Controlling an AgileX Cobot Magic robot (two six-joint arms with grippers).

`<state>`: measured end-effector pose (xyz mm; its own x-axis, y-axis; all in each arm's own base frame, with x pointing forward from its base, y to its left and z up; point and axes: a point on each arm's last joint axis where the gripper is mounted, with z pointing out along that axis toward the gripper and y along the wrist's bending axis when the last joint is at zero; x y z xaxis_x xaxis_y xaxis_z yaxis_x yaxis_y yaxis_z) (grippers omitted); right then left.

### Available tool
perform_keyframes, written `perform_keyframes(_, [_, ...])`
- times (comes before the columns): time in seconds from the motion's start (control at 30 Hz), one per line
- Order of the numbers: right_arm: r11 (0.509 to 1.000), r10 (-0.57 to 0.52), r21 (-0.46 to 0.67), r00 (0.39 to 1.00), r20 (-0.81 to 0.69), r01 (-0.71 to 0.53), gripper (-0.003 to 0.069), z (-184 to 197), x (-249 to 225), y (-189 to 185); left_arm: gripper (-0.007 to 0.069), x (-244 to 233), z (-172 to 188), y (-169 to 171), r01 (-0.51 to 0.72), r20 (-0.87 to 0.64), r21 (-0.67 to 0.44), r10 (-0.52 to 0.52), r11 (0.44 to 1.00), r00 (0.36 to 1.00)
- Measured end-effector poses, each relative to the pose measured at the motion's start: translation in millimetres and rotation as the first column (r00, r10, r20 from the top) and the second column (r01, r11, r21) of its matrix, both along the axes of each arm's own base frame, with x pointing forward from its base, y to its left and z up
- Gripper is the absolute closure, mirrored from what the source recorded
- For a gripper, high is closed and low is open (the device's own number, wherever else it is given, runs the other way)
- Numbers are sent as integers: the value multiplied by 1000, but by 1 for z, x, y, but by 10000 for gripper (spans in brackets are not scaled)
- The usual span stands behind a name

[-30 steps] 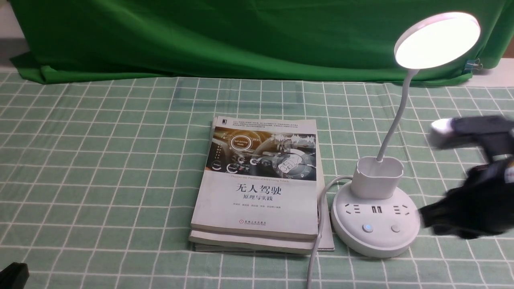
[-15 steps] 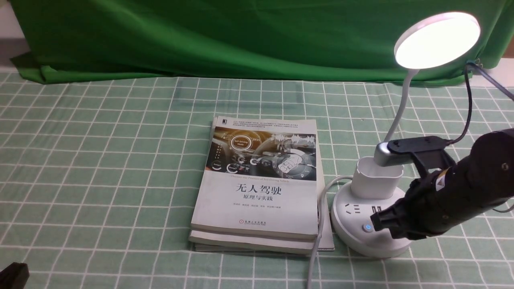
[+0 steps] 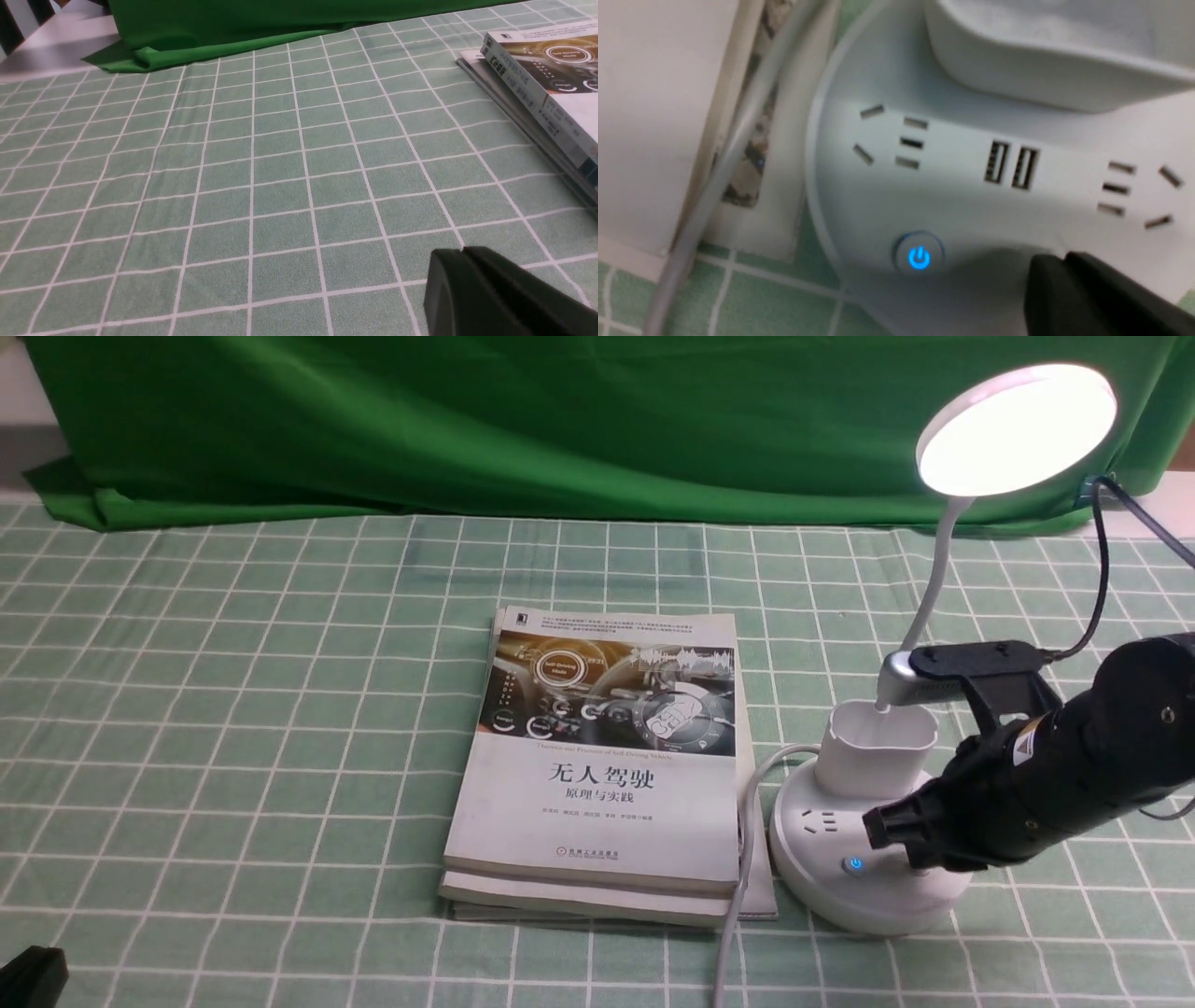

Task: Turn off the desk lamp on the blue coffee tablecloth by hand.
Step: 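Press the power button on the lamp base to turn the lamp off with the right gripper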

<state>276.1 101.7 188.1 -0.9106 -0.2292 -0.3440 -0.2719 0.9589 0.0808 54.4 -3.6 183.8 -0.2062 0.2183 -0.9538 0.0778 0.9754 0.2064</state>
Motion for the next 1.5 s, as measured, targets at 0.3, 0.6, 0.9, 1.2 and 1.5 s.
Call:
perform_keyframes(0.3, [1000, 1, -4, 1000, -9, -1, 623, -4, 6, 2, 625, 0, 0, 0, 0, 0, 0, 0, 1000, 1000])
perform_keyframes(0.6, [1000, 2, -13, 1000, -30, -2, 623, -12, 11, 4, 625, 0, 0, 0, 0, 0, 0, 0, 1000, 1000])
perform_keyframes(0.9, [1000, 4, -1, 1000, 1, -4, 623, 5, 4, 1, 625, 0, 0, 0, 0, 0, 0, 0, 1000, 1000])
perform_keyframes(1.2, [1000, 7, -19, 998, -59, -8, 623, -1, 2, 1, 625, 0, 0, 0, 0, 0, 0, 0, 1000, 1000])
perform_keyframes(1.5, [999, 12, -30, 996, -85, -15, 623, -10, 4, 2, 625, 0, 0, 0, 0, 0, 0, 0, 1000, 1000])
